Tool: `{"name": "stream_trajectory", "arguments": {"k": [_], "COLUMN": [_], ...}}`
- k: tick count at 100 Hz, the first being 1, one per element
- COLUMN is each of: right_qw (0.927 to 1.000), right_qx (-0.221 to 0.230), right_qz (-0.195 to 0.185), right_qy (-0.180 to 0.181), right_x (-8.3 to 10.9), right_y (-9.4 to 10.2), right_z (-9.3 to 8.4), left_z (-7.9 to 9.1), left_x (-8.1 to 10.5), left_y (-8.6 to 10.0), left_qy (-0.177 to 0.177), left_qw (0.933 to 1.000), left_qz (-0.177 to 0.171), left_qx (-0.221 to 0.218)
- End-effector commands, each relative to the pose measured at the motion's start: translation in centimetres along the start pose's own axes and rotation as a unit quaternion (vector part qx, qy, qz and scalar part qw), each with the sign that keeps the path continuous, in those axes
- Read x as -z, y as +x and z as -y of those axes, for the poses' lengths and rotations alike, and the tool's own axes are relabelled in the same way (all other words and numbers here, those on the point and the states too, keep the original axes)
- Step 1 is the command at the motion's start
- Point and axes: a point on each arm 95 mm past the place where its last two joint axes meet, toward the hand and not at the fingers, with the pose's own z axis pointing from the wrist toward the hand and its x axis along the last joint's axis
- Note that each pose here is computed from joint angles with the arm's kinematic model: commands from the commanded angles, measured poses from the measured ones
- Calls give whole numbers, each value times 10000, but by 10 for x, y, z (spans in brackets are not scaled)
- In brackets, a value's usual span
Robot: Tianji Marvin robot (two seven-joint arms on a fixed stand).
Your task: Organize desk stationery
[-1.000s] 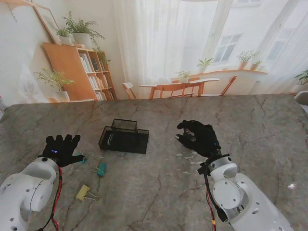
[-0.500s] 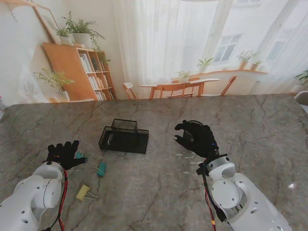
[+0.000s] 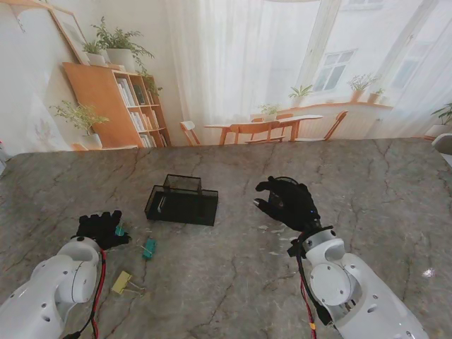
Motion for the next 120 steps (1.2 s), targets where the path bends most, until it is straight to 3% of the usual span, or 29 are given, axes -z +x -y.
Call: {"name": "stream_trajectory", "arguments": {"k": [1,49,120], "right_qw": [10000,10000,10000], "right_qx": [-9,3,14], "right_qz": [31,52,85], "right_qy": [79,47,23], "right_x": [1,2,4], "right_y": [-1,-1,-1], "right_z": [3,2,1], "left_z": [-7,-17,-18], "left_x": [0,-8,-10], "left_y": [2,9,8], "left_qy": [-72,-79,398], "left_qw": [10000,9999,9985], "left_qz": [-3,-5,-179], "left_qx": [-46,153,321]}}
